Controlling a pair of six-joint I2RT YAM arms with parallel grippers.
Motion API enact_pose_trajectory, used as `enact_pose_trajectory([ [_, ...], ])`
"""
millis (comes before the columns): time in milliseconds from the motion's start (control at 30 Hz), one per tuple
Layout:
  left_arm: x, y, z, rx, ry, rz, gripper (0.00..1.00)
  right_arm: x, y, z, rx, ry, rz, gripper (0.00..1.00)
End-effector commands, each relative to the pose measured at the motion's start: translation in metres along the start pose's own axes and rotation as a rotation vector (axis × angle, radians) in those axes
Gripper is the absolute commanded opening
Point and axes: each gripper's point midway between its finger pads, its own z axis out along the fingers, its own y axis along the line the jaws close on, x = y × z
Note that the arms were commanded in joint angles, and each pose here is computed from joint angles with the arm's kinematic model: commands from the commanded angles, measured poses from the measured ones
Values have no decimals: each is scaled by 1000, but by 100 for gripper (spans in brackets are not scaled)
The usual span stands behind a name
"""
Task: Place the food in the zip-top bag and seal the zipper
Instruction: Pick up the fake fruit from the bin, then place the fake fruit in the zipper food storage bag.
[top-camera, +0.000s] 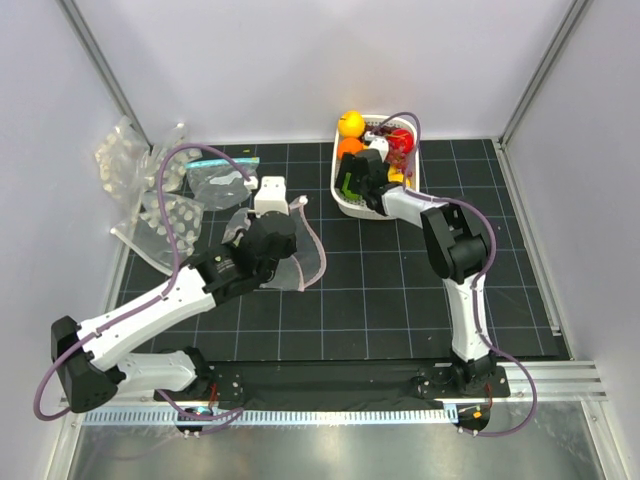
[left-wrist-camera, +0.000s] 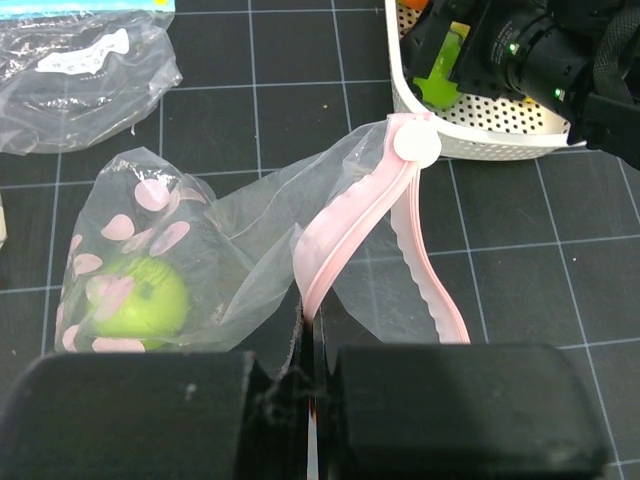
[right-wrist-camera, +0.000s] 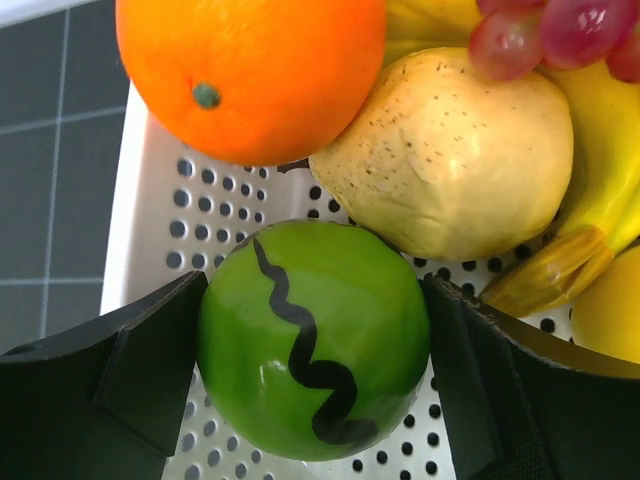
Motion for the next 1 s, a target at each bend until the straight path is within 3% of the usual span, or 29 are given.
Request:
enact_pose_trajectory([
  [0,-19,-3,-7,31,-60,-75,0,-26,12,5,-19,-78,56,84],
  [33,-20,-2,-7,25,-65,-78,0,-32,13,0,-25,-97,58,74],
  [133,-20,-1,-7,18,-68,-86,0,-46,12,-17,-36,-148,57,63],
  [500,-10,-3,9,-17,-21,-56,0,-98,27,-114,-136,-197,1,58],
  [733,10,-14,29,11,92,-44,0,-78,52,-199,-270,-207,6,57],
  [967,10,-19,26,57,113,-51,0,-21,85,-275,-434,-183,-71,56],
])
